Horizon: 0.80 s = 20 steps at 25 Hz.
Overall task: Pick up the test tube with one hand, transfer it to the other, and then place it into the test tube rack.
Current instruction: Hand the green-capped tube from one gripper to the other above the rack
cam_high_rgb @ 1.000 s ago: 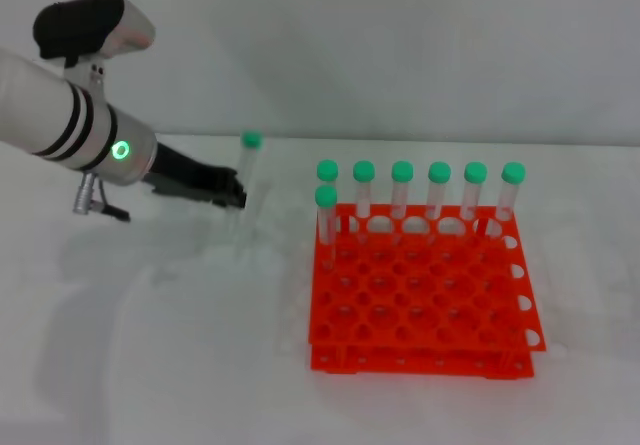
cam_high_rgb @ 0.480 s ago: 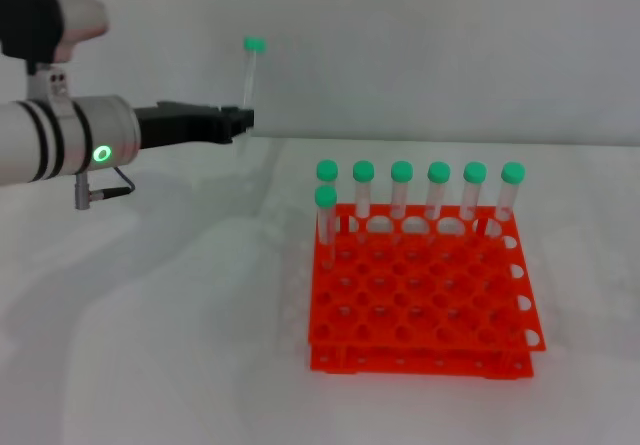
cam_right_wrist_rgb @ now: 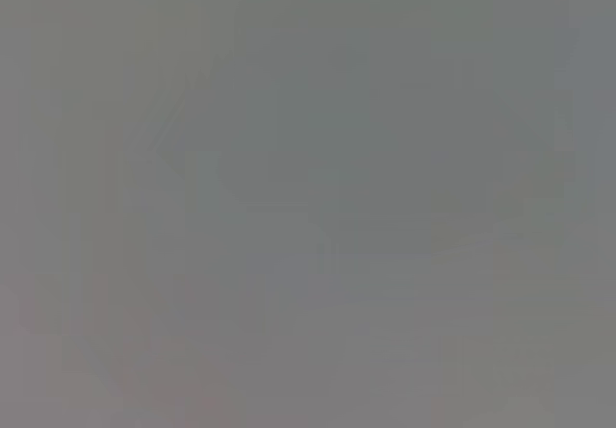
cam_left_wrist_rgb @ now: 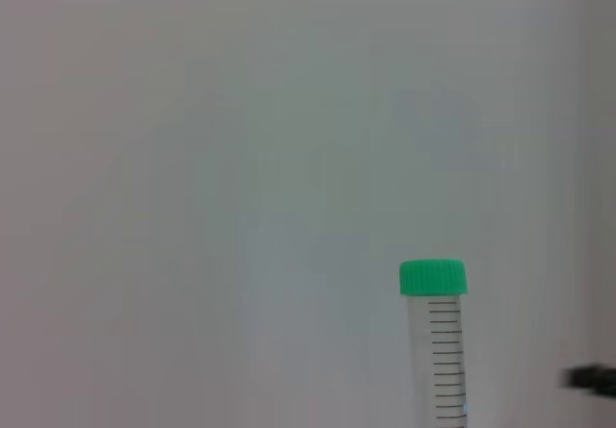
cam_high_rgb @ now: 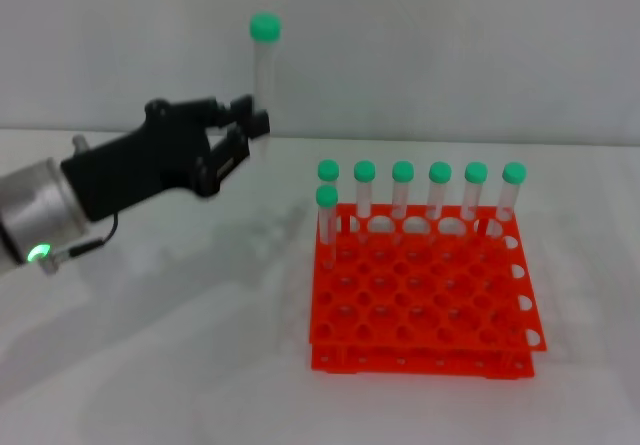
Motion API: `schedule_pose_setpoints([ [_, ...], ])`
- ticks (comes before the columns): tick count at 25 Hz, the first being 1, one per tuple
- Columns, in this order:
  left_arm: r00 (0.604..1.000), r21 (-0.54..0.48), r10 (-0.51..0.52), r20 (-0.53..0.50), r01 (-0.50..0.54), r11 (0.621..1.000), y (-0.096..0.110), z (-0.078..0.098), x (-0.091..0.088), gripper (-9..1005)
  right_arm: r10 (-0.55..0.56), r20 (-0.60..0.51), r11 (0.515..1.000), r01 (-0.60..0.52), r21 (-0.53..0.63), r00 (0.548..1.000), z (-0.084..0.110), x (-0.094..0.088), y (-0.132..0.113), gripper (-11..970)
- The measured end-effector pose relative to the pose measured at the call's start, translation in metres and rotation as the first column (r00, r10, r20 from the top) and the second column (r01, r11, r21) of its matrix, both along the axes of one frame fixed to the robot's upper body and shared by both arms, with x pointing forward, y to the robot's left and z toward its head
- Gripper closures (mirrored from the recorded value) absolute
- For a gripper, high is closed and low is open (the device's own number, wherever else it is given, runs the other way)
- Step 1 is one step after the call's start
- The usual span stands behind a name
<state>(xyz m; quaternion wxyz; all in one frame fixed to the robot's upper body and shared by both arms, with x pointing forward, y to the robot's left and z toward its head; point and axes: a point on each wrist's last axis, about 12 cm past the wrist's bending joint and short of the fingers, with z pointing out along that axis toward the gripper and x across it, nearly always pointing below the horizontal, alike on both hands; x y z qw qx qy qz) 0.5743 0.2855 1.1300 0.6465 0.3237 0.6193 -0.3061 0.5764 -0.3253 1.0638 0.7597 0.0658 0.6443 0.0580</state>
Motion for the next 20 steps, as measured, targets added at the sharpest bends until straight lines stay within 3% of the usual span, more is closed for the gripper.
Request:
schedule_pose_setpoints([
  [4,0.990,-0.033,-0.141,-0.018,0.141,0.990,0.003,-0.004,-0.019,781,0.211,0.046,0.975,-0.213,0.058,0.976,0.007,-0.002,0.015,104],
  [8,0.980,-0.068,-0.192,-0.047,0.189,0.980,0.003,-0.008,-0.028,778,0.465,0.083,0.882,-0.469,0.033,0.881,0.019,-0.008,0.028,129],
  [9,0.978,-0.079,-0.200,-0.068,0.194,0.978,0.003,-0.010,-0.030,777,0.465,0.083,0.882,-0.469,0.033,0.881,0.019,-0.008,0.028,137],
  [10,0.974,-0.088,-0.207,-0.093,0.200,0.976,0.002,-0.012,-0.030,777,0.655,0.095,0.753,-0.658,-0.008,0.749,0.029,-0.016,0.039,145],
  [15,0.964,-0.080,-0.231,-0.130,0.222,0.972,-0.003,-0.018,-0.033,773,0.794,0.107,0.603,-0.798,-0.009,0.599,0.037,-0.026,0.048,184],
  [20,0.954,-0.057,-0.268,-0.137,0.262,0.963,-0.017,-0.023,-0.034,769,0.838,0.126,0.533,-0.846,0.028,0.532,0.037,-0.032,0.061,210],
])
